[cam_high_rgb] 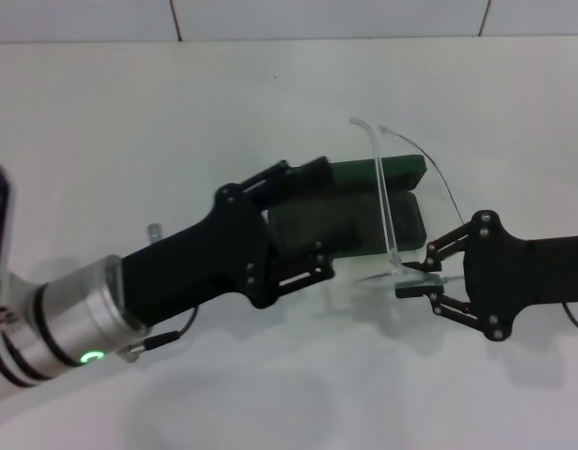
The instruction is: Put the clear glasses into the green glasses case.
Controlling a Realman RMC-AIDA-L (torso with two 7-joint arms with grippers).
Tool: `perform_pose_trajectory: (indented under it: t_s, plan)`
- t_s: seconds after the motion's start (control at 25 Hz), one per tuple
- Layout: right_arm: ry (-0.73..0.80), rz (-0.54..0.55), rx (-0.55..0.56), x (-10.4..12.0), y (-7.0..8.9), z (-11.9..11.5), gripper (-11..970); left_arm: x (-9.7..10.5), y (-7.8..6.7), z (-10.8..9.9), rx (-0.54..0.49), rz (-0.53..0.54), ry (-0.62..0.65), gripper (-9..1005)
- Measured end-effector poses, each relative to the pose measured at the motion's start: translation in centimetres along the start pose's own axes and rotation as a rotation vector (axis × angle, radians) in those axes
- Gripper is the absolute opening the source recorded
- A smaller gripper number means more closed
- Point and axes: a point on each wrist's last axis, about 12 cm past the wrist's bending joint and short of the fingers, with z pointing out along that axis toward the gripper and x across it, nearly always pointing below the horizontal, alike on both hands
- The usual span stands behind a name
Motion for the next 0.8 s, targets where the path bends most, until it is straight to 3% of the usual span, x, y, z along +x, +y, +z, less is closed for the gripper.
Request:
perform_pose_trajectory:
  t_s: [0.2,0.8]
  plan:
    - [-0.041,-0.089,0.007,0.3,0.5,0.4,119,0.0,-0.1,0.9,0.058,-0.005,0.017,725]
    - [-0.135,-0.117,-0.018,-0.1,1.4,0.7,120,-0.8,-1.4,1.9,0.242,0.054,-0.011,725]
